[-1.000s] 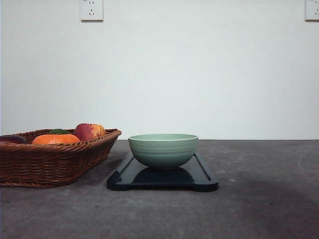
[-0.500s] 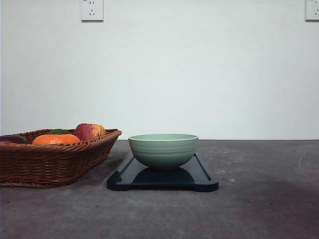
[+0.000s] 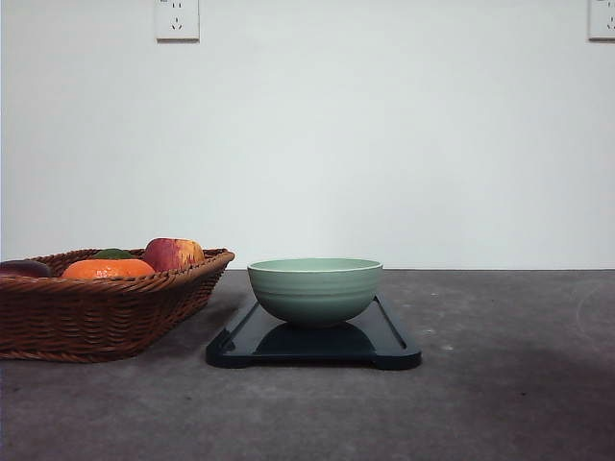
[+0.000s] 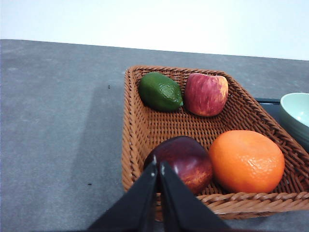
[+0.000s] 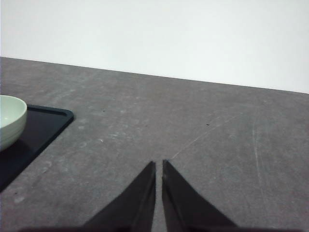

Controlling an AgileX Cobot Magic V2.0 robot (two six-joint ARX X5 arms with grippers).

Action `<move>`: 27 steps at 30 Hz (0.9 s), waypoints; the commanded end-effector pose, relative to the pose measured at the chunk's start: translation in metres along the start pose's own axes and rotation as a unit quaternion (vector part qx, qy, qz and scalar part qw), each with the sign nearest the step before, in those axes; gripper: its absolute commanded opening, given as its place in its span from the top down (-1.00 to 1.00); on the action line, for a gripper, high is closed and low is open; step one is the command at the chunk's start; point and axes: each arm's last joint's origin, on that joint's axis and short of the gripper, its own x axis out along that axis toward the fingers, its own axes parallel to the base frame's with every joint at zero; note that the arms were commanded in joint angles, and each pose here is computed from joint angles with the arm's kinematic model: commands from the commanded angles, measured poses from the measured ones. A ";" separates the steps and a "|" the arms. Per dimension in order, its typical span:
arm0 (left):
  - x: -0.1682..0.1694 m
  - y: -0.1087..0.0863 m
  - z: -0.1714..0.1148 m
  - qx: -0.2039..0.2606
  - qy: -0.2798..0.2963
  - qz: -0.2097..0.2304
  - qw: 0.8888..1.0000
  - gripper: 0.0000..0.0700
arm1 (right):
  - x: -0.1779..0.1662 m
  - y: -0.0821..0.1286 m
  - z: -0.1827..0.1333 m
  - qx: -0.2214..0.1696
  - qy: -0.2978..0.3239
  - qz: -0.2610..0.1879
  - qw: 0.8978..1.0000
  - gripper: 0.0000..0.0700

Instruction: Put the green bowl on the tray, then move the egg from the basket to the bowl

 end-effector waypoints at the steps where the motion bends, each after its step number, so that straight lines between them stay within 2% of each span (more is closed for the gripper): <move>1: 0.002 0.001 -0.006 0.006 0.006 0.001 1.000 1.00 | 0.000 0.000 -0.001 0.005 -0.003 0.000 1.000 0.95; 27: 0.002 0.001 -0.006 0.006 0.006 0.001 1.000 1.00 | 0.000 0.000 -0.001 0.005 -0.003 0.000 1.000 0.95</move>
